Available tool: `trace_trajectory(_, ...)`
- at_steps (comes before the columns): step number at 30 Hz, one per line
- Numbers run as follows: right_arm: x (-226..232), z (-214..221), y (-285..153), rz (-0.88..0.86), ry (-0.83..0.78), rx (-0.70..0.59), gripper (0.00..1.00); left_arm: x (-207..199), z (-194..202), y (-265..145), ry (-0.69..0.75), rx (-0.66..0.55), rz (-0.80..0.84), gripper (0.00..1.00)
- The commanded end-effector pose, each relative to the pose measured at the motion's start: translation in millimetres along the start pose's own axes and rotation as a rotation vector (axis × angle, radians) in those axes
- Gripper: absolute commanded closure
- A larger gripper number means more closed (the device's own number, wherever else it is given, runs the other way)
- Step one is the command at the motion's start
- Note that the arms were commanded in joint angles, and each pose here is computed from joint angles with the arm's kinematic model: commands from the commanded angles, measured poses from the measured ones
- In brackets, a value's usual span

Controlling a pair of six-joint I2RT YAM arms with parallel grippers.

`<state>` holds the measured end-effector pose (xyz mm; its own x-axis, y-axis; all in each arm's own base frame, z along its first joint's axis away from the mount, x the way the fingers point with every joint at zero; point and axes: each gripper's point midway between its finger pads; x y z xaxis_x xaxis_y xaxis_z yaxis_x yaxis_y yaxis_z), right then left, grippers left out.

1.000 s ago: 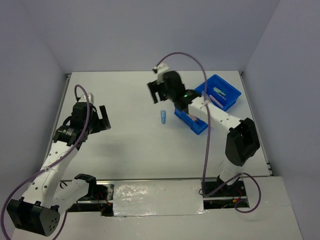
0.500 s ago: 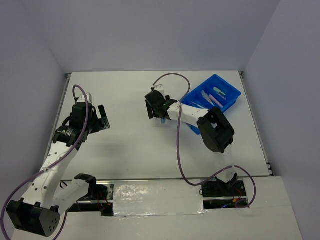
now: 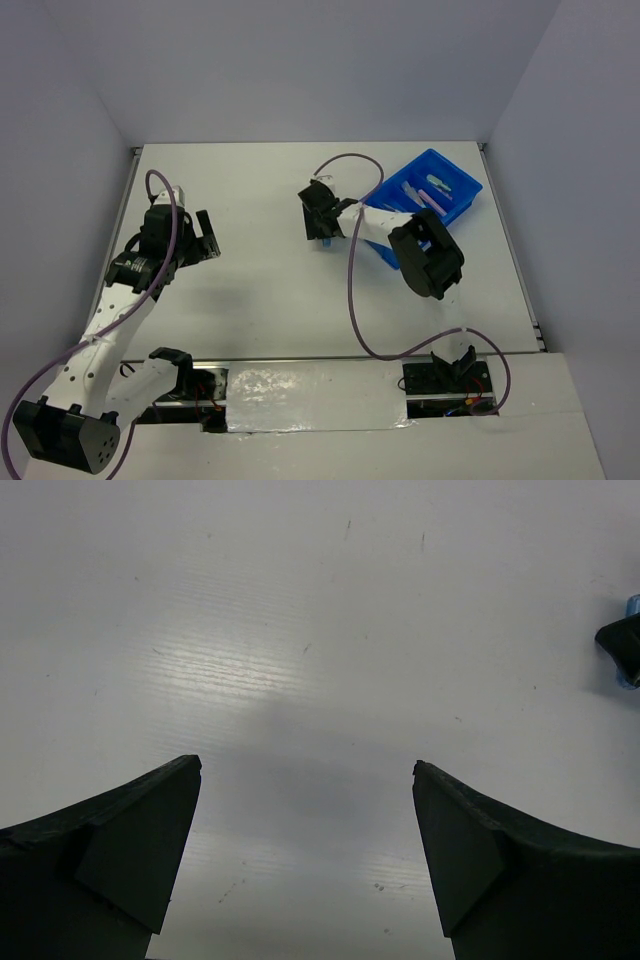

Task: Sort the stationery into containers
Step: Pick up the stationery from the center of the board, then place the stationery in the storage box.

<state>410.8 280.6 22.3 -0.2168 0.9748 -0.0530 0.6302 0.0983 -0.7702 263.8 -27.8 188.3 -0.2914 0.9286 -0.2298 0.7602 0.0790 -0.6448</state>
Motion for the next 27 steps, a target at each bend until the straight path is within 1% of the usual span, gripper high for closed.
trace_trajectory(1,21,7,10,-0.075,-0.009,0.049,0.43,-2,-1,0,0.003,-0.01,0.018,0.01)
trace_trajectory(2,21,10,10,-0.073,-0.016,0.059,0.49,-2,-1,-1,0.003,-0.009,0.019,0.01)
trace_trajectory(3,23,7,9,-0.086,-0.017,0.049,0.63,-2,-2,-1,0.002,-0.012,0.02,0.01)
trace_trajectory(4,26,7,7,-0.108,-0.021,0.056,0.71,-2,-1,0,0.002,-0.009,0.019,0.01)
trace_trajectory(5,29,6,5,-0.123,-0.032,0.051,0.82,-2,-1,-1,0.003,-0.009,0.019,0.01)
trace_trajectory(6,35,-2,0,-0.151,-0.04,0.027,1.0,-2,-1,-1,0.003,-0.009,0.019,0.01)
trace_trajectory(7,42,-5,-3,-0.191,-0.06,0.01,1.0,-2,-3,-1,0.0,-0.014,0.02,0.01)
trace_trajectory(8,67,-6,-14,-0.347,-0.118,0.005,1.0,-2,-2,-1,0.001,-0.013,0.018,0.01)
trace_trajectory(9,90,-30,-33,-0.493,-0.145,-0.091,1.0,-2,-2,-1,0.002,-0.012,0.02,0.01)
trace_trajectory(11,118,-41,-68,-0.726,-0.232,-0.174,1.0,-3,-2,-1,0.004,-0.01,0.023,0.01)
trace_trajectory(12,130,-57,-111,-0.898,-0.339,-0.276,1.0,-3,-2,-1,0.003,-0.012,0.024,0.01)
trace_trajectory(13,127,-55,-125,-0.939,-0.387,-0.299,1.0,-3,-1,-1,0.004,-0.008,0.027,0.01)
trace_trajectory(14,118,-65,-134,-0.94,-0.486,-0.381,1.0,-4,-1,-1,0.006,-0.007,0.033,0.01)
trace_trajectory(15,97,-85,-156,-0.934,-0.525,-0.468,1.0,-6,-1,-1,0.009,-0.007,0.04,0.01)
trace_trajectory(17,61,-97,-158,-0.879,-0.609,-0.533,1.0,-8,-1,-2,0.011,-0.005,0.055,0.01)
trace_trajectory(18,36,-100,-158,-0.828,-0.606,-0.505,1.0,-8,-2,-2,0.009,-0.008,0.053,0.01)
trace_trajectory(19,-7,-123,-153,-0.734,-0.581,-0.519,1.0,-7,-2,-3,0.008,-0.011,0.053,0.01)
trace_trajectory(20,-33,-128,-146,-0.659,-0.615,-0.509,0.99,-8,-3,-4,0.007,-0.017,0.059,0.01)
trace_trajectory(21,-60,-123,-138,-0.581,-0.615,-0.445,0.99,-9,-4,-5,0.006,-0.02,0.063,0.01)
trace_trajectory(22,-111,-134,-124,-0.375,-0.606,-0.409,0.99,-9,-5,-7,0.003,-0.028,0.067,0.01)
trace_trajectory(23,-141,-136,-116,-0.254,-0.655,-0.384,0.98,-9,-6,-9,0.003,-0.035,0.073,0.01)
trace_trajectory(24,-169,-135,-105,-0.147,-0.665,-0.351,0.99,-8,-7,-10,0.0,-0.04,0.07,0.01)
trace_trajectory(25,-220,-130,-96,0.043,-0.64,-0.276,0.98,-8,-8,-12,-0.003,-0.049,0.07,0.01)
trace_trajectory(27,-268,-131,-83,0.221,-0.616,-0.229,0.98,-8,-10,-15,-0.007,-0.064,0.076,0.01)
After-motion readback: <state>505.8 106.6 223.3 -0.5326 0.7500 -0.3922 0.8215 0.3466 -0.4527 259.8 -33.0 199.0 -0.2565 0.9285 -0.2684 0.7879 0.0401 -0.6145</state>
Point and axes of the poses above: each gripper's point midway between its finger pads, its own y axis out along the fingers, its own x axis along the line the jaws close on, z = x × y, and after that the axes turned 6 degrees about -y, right-handed
